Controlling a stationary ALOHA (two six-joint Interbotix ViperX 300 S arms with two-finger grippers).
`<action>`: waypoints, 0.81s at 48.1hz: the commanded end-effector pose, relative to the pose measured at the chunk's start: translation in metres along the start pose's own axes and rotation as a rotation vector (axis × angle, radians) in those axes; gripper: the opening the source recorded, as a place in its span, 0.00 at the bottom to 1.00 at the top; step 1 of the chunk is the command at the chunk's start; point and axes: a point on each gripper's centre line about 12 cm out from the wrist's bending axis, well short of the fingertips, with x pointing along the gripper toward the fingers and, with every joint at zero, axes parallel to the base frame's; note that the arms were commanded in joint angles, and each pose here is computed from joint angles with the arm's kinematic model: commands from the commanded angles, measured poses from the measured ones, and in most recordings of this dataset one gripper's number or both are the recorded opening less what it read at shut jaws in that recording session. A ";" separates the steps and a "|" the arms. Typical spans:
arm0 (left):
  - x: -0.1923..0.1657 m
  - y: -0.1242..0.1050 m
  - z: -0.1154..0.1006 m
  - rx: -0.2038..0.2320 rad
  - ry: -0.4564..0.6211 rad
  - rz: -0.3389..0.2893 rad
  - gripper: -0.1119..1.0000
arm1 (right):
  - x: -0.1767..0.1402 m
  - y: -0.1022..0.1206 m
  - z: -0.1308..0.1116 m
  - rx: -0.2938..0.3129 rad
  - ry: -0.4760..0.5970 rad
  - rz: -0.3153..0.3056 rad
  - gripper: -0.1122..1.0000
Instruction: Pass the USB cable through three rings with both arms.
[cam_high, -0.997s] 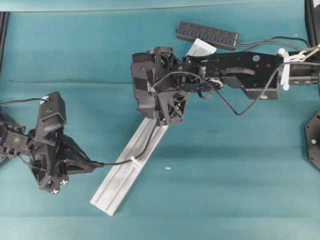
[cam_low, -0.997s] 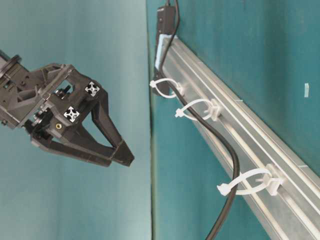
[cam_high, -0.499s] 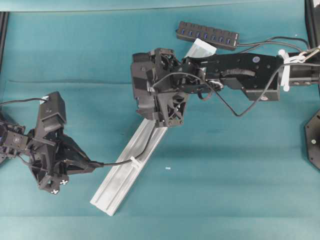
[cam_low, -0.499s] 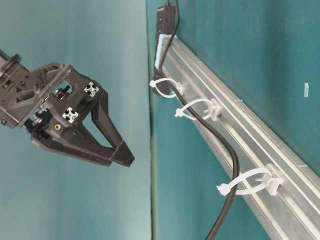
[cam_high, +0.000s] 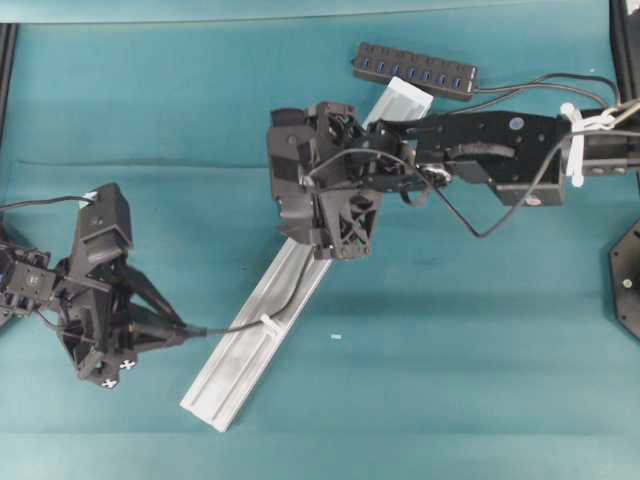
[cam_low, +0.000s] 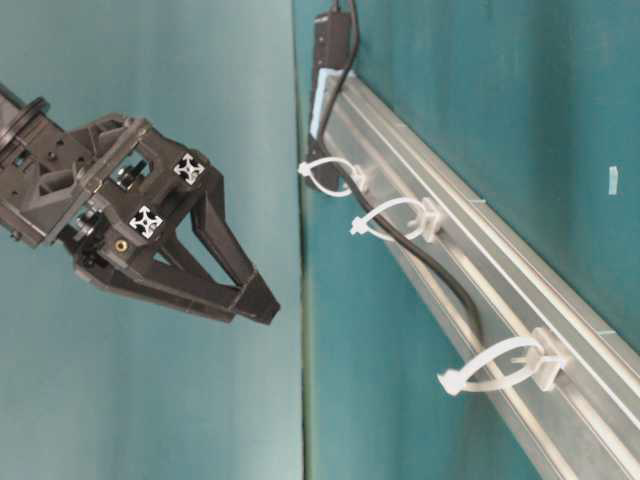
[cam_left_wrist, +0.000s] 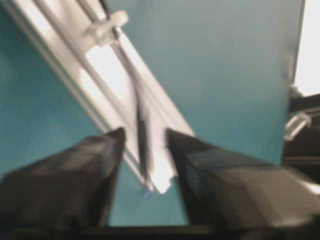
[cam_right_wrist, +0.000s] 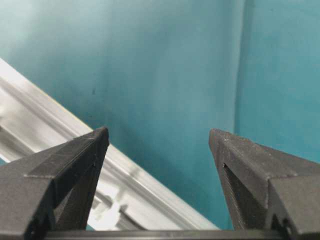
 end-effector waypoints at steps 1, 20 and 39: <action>-0.005 -0.004 0.005 0.005 -0.011 -0.008 0.67 | -0.004 0.003 0.006 0.008 -0.022 0.000 0.88; -0.027 -0.015 0.025 0.067 -0.100 -0.056 0.95 | -0.028 0.000 0.014 0.092 -0.077 -0.015 0.88; -0.104 -0.014 0.068 0.313 -0.417 -0.072 0.94 | -0.082 -0.009 0.007 0.193 -0.253 -0.081 0.88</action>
